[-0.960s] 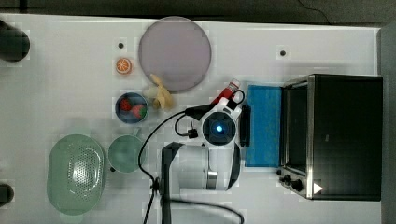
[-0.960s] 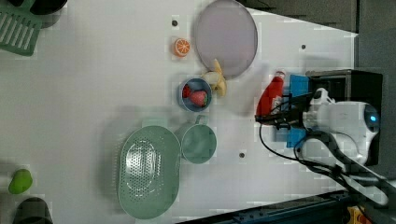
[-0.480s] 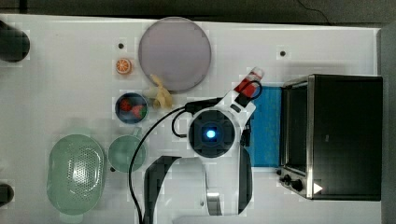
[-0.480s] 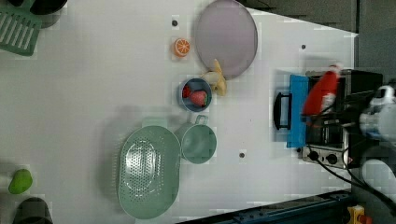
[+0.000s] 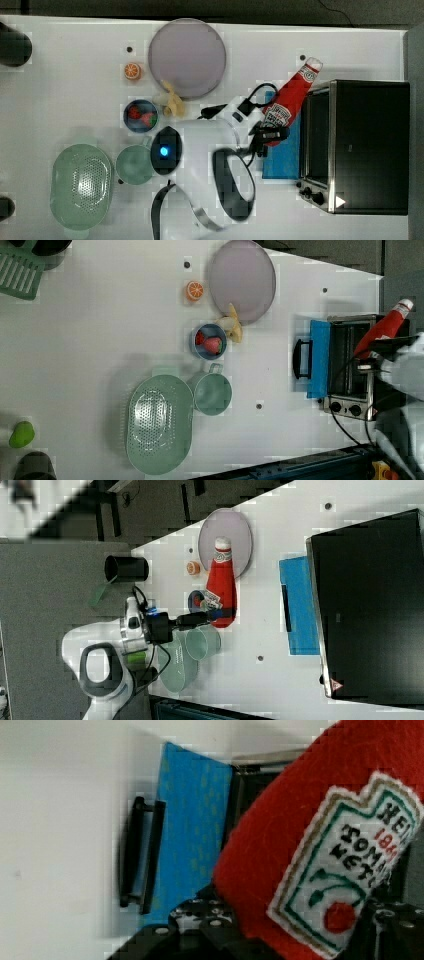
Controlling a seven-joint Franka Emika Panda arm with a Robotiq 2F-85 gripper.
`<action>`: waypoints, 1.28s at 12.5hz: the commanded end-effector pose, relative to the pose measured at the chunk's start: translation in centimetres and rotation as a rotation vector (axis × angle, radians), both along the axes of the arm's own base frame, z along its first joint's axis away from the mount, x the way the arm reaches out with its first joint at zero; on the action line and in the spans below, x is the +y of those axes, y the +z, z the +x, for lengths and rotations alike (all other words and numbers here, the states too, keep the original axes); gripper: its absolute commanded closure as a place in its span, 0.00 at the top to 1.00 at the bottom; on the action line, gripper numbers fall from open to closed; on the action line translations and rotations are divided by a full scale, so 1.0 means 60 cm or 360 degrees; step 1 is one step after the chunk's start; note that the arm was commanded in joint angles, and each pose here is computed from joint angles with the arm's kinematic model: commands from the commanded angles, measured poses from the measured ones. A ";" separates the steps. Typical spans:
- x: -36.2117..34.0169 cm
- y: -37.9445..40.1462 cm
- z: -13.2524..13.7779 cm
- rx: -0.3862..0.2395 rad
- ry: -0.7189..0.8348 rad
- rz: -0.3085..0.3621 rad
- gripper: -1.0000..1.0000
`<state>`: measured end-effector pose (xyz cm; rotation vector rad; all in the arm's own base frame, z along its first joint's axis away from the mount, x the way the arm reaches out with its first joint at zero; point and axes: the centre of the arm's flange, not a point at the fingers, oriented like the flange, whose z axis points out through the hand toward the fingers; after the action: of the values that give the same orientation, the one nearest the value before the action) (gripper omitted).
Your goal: Pick Ketchup from the table and place in oven.
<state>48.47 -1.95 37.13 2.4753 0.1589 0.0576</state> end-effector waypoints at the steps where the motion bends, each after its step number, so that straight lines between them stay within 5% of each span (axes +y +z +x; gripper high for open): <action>1: -0.013 -0.101 -0.004 -0.0084 -0.0294 -0.0116 0.60; 10: -0.162 -0.321 0.007 0.0040 -0.0411 -0.0504 0.60; 16: -0.245 -0.406 0.006 0.0094 -0.0489 -0.0566 0.60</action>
<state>46.27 -15.29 11.26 2.1450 -0.0350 -0.2760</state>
